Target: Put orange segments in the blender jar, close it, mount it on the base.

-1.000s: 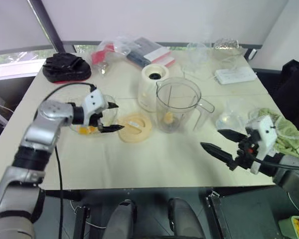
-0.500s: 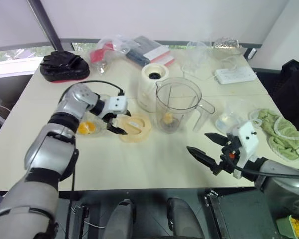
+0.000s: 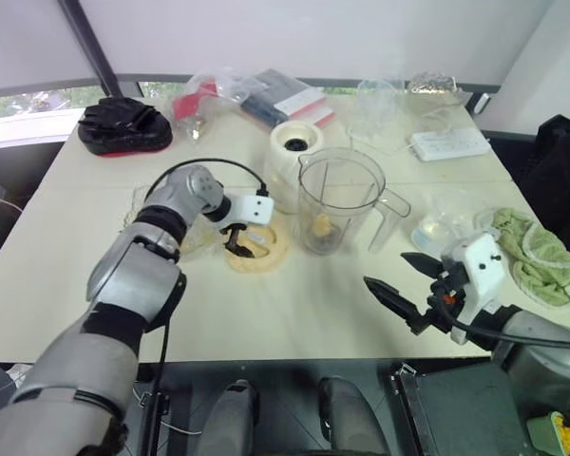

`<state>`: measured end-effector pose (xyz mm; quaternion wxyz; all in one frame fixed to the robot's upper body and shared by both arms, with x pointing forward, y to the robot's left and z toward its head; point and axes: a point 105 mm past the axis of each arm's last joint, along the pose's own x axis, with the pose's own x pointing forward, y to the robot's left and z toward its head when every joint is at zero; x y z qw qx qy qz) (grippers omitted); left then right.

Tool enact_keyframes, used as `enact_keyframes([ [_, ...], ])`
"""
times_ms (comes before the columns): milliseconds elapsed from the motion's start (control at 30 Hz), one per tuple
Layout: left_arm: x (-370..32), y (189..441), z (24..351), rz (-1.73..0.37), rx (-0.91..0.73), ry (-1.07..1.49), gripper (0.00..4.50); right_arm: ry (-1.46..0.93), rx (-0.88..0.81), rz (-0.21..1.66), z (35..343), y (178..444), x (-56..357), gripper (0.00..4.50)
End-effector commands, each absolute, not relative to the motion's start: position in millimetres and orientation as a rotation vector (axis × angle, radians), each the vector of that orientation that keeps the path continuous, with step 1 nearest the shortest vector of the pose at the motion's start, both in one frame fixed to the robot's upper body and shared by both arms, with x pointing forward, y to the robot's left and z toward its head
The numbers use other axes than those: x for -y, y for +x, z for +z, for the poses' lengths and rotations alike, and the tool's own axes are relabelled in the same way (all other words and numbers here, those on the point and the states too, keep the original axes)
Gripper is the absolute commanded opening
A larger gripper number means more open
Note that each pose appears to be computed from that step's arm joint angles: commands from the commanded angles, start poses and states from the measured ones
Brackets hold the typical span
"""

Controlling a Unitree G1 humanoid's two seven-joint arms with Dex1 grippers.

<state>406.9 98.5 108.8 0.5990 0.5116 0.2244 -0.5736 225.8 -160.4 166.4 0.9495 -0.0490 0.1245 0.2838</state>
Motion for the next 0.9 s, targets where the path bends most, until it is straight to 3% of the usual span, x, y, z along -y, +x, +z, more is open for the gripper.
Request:
enact_keyframes([
  [33,-101.1,411.9,109.8,-1.285,-0.562,1.267,4.50,-0.122,-0.202,0.590,181.7,226.3,160.8,4.45],
  [400,-103.8,415.0,96.9,-1.221,-0.618,1.303,4.50,-0.156,-0.203,0.594,187.2,229.8,161.4,4.45],
  [533,-105.5,413.2,92.3,-1.226,-0.639,1.305,3.27,-0.161,-0.198,0.579,187.6,230.8,163.1,4.50],
  [733,-109.2,408.5,86.2,-1.255,-0.679,1.309,0.51,-0.161,-0.195,0.550,186.6,232.8,166.7,4.50],
  [767,-109.9,407.7,85.6,-1.261,-0.685,1.312,0.27,-0.162,-0.194,0.548,186.8,233.4,166.9,4.50],
  [900,-109.3,406.9,86.0,-1.270,-0.686,1.303,0.27,-0.163,-0.189,0.542,187.4,235.5,167.6,4.50],
])
